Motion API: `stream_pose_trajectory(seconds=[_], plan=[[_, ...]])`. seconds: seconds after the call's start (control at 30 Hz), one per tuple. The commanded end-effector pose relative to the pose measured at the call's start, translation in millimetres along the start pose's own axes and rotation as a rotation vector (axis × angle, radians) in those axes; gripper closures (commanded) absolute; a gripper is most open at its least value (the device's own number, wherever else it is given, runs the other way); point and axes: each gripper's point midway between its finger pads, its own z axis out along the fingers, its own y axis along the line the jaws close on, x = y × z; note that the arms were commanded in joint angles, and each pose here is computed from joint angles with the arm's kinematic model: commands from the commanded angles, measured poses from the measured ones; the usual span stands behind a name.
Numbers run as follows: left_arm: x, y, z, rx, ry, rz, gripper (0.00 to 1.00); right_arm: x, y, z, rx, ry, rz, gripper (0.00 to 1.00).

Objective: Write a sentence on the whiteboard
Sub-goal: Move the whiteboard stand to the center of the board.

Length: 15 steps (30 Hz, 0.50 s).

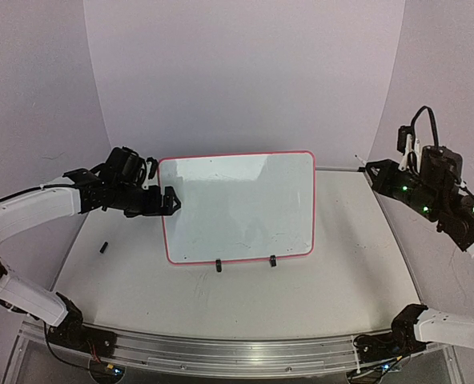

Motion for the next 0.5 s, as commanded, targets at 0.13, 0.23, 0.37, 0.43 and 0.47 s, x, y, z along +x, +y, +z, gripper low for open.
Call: stream_pose_trajectory(seconds=[0.13,0.23,0.37,0.43,0.47], plan=[[-9.6,-18.2,14.6,0.084,-0.013,0.033,0.02,-16.6,4.8,-3.4,-0.007,-0.035,0.011,1.00],[-11.0,-24.9,14.9,0.119,-0.016,0.037,0.02,-16.9,3.6,-5.0,-0.005,-0.039,0.013,1.00],[-9.0,-37.6,19.2,0.181,0.018,0.039,0.04,-17.0,2.7,-7.0,-0.005,-0.044,0.016,1.00],[-8.4,-41.8,21.6,0.196,0.033,0.041,0.04,-17.1,1.9,-7.5,-0.003,-0.046,0.016,1.00],[-8.1,-42.3,21.9,0.198,0.034,0.040,0.04,-17.1,2.0,-7.9,-0.004,-0.047,0.017,1.00]])
